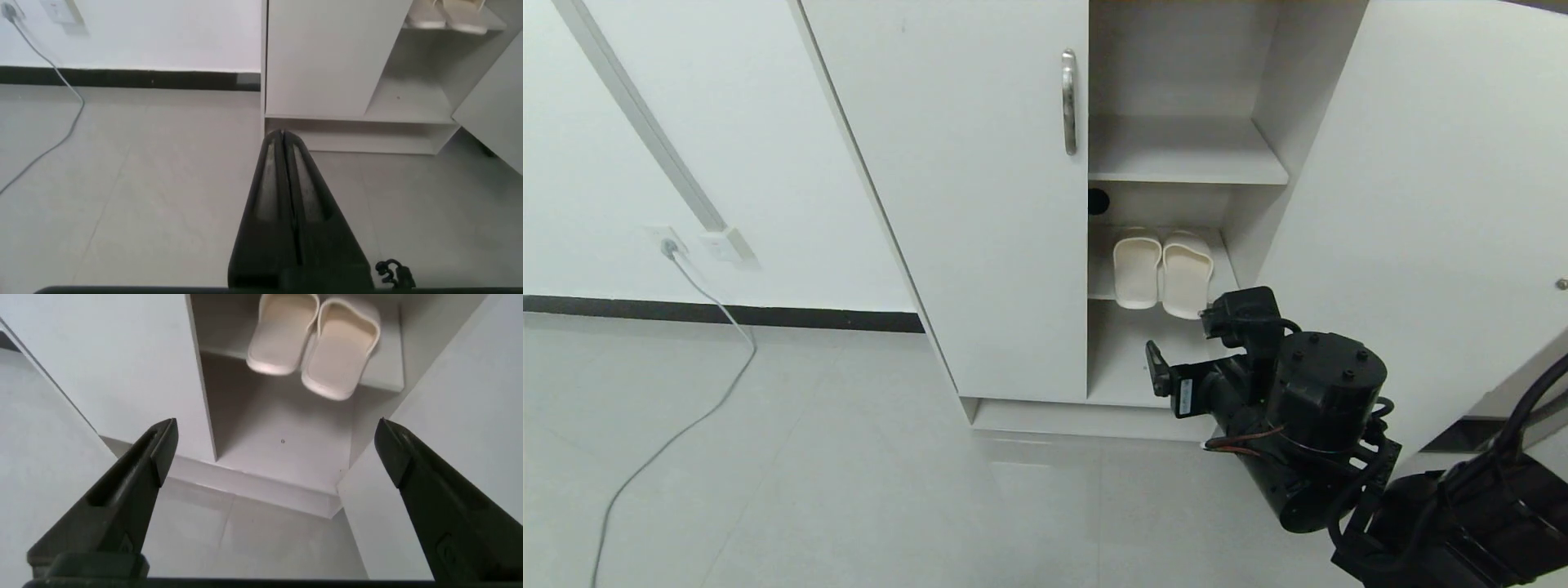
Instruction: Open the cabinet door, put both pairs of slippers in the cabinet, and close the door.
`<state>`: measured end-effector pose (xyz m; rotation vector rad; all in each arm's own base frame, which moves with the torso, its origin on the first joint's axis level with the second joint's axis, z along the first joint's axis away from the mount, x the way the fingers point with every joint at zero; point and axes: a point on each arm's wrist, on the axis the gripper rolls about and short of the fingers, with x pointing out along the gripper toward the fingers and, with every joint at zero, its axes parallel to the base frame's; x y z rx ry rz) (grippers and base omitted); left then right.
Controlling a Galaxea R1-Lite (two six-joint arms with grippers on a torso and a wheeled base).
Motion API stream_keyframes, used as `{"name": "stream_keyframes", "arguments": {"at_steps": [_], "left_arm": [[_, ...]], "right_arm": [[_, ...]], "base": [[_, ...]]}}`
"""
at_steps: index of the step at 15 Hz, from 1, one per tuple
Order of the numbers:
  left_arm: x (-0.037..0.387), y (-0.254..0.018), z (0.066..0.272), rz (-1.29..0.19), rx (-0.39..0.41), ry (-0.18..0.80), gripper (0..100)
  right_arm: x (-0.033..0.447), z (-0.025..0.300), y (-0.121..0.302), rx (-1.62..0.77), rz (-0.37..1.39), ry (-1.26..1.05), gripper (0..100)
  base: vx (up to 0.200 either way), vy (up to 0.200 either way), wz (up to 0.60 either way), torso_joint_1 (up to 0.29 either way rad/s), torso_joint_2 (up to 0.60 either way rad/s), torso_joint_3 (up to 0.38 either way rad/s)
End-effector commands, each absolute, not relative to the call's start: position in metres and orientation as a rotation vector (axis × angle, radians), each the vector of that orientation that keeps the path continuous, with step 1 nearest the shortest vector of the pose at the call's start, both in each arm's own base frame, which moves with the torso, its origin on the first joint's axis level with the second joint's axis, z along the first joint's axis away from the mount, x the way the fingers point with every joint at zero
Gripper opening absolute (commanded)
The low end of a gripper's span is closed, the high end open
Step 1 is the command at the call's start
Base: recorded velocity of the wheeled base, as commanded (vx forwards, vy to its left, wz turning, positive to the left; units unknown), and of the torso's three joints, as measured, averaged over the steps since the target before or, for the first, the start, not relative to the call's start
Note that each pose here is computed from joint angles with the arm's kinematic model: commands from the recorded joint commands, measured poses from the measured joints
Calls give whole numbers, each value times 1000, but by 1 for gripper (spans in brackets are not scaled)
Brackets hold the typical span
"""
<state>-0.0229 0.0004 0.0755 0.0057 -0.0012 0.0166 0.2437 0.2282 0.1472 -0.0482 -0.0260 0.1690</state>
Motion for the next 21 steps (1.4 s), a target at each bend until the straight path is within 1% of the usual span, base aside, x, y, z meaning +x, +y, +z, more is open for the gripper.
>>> {"name": "stream_keyframes", "arguments": {"at_steps": [1, 10, 17, 21], "left_arm": [[-23, 0, 75, 18, 6, 0, 0], [-23, 0, 75, 20, 3, 0, 0], [-23, 0, 75, 18, 3, 0, 0], [-23, 0, 75, 18, 3, 0, 0]], "right_arm": [[244, 146, 229, -51, 170, -23, 100], [243, 145, 228, -55, 168, -18, 100], [243, 144, 227, -60, 168, -18, 100], [242, 143, 227, -63, 170, -14, 100]], "base": [[0, 0, 0, 7, -2, 207], [0, 0, 0, 1, 1, 203], [0, 0, 0, 0, 0, 16], [0, 200, 0, 6, 2, 4]]}}
